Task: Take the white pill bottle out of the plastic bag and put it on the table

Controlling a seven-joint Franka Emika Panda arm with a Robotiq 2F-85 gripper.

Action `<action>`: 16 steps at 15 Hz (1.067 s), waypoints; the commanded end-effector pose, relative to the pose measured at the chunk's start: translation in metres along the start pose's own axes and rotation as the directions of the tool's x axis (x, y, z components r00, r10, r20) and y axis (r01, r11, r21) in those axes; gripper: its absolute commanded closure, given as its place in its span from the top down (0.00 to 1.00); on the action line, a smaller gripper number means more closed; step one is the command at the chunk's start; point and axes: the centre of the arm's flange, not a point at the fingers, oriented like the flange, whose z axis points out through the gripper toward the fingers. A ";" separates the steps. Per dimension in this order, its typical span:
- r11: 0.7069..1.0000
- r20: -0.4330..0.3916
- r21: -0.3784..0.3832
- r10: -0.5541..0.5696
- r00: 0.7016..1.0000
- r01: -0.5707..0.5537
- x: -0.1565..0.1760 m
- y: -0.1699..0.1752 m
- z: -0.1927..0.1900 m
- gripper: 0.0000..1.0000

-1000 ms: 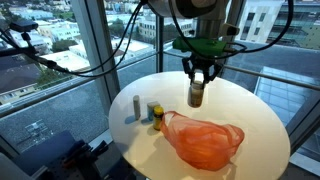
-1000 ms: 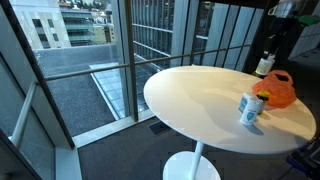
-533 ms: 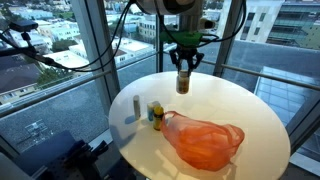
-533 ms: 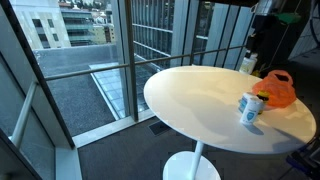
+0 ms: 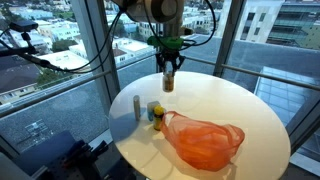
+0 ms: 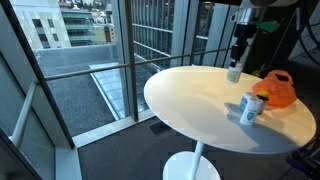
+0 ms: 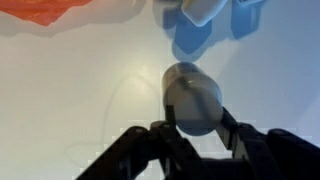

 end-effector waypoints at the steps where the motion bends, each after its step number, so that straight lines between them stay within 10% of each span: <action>1: 0.999 0.038 -0.019 -0.029 0.999 0.030 0.005 -0.019 0.007 0.19; 16: 0.991 0.033 0.010 -0.131 0.991 0.130 -0.005 -0.091 0.075 0.19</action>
